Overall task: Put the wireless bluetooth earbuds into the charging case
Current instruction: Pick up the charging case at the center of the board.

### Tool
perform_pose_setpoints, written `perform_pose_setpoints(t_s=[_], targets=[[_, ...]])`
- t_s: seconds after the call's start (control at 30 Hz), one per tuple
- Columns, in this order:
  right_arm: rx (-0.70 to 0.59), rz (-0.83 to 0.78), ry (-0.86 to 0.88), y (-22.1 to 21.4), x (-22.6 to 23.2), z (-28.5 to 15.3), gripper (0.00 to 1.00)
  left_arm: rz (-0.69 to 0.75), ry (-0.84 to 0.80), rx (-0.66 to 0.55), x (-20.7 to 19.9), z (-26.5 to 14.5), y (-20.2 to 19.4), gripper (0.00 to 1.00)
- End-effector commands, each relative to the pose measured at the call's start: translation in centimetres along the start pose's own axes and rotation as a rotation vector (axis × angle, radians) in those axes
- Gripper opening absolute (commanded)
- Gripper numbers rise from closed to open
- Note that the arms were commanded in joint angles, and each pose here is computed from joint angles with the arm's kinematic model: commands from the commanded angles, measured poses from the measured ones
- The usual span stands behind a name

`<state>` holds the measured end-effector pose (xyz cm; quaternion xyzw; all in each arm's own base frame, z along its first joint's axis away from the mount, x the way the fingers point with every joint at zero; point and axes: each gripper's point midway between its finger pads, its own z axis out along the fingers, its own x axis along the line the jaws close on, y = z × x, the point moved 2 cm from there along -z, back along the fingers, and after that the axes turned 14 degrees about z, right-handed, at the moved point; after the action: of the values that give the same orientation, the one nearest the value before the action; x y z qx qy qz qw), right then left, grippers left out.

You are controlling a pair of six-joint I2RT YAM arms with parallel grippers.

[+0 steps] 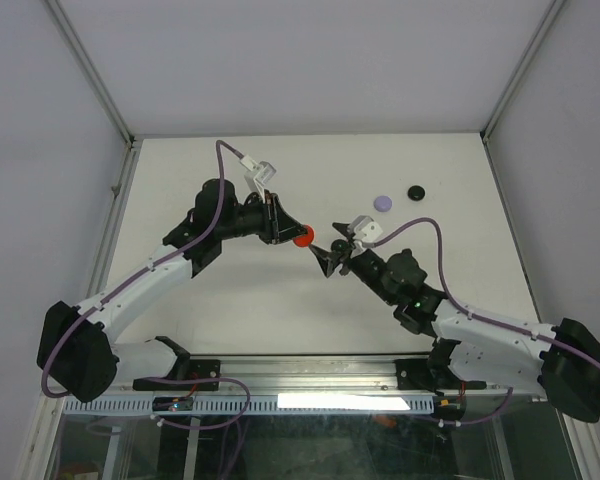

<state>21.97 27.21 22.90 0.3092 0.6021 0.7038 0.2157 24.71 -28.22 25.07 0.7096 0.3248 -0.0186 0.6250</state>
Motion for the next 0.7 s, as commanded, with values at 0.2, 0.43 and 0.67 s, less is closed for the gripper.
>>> perform_pose_setpoints(t_s=[0.2, 0.43, 0.67], targets=[[-0.053, -0.031, -0.195, 5.4, -6.7, -0.5, 0.73, 0.384, -0.080, -0.044, -2.7, -2.2, 3.8, 0.00], [-0.048, -0.031, -0.197, 6.3, -6.7, 1.8, 0.73, 0.522, -0.148, -0.065, -4.1, -3.1, 4.6, 0.00], [0.018, -0.037, -0.230, 5.1, -7.6, 0.8, 0.73, 0.564, -0.051, -0.068, -3.1, -3.5, 5.6, 0.00]])
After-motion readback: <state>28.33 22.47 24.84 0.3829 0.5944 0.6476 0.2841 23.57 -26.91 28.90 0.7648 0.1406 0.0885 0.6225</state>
